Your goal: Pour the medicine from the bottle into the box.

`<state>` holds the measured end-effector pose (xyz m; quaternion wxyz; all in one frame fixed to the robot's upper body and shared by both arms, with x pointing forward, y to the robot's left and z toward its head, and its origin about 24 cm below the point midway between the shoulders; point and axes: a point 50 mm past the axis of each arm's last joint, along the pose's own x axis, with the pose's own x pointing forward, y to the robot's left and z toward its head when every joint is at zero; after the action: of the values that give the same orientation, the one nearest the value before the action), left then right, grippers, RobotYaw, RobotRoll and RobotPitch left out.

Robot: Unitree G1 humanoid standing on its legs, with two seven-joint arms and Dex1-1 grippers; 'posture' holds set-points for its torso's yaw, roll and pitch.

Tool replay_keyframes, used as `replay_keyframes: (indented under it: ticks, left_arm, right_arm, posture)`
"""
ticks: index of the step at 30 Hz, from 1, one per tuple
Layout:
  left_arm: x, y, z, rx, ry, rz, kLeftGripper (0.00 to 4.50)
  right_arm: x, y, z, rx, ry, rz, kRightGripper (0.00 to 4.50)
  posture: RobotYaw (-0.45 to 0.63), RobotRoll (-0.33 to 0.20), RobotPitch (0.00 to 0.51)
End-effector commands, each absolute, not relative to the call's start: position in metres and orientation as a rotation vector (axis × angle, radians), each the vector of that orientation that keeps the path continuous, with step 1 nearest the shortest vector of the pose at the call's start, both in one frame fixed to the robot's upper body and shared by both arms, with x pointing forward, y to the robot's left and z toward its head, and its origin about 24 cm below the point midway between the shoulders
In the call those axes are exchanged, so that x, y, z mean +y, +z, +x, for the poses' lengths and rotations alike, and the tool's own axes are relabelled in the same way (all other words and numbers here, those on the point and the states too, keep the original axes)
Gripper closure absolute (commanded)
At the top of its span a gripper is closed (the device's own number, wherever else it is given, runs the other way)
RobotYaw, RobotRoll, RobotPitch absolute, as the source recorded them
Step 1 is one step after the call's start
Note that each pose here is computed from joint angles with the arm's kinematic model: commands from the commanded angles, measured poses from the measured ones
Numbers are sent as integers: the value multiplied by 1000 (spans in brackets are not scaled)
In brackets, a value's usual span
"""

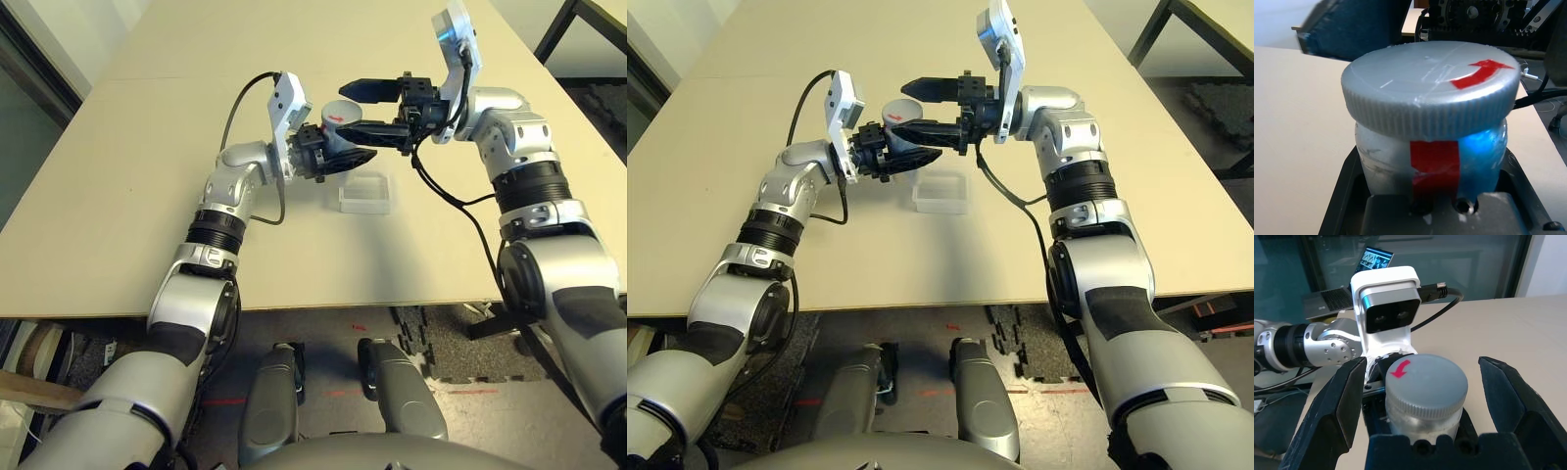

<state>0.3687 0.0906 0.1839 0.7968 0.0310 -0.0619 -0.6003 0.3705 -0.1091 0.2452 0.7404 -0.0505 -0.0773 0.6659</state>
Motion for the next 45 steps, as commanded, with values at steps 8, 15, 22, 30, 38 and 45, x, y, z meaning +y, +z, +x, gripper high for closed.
replay_keyframes:
  ticks: [8,15,22,30,38,45]
  left_arm:
    - [88,183,367,-129,-1310,80,1926]
    - [87,182,367,-128,-1309,76,1926]
    - [88,180,368,-127,-1294,67,1926]
    - [93,183,372,-135,-1253,45,1926]
    - [97,187,376,-146,-1224,44,1926]
    - [99,191,379,-158,-1207,50,1926]
  right_arm:
    - [-108,245,372,-161,1448,-151,1657]
    - [-113,250,372,-188,1418,-66,1921]
    - [-139,267,376,-246,1231,156,1921]
    - [-201,265,369,-175,894,61,1921]
    - [-237,242,357,-12,661,-146,1921]
    - [-249,214,358,134,565,-269,1921]
  posture:
    - [-107,0,157]
    - [-113,0,158]
    - [-115,0,160]
    - [-136,0,161]
    - [-155,0,150]
    - [-149,0,142]
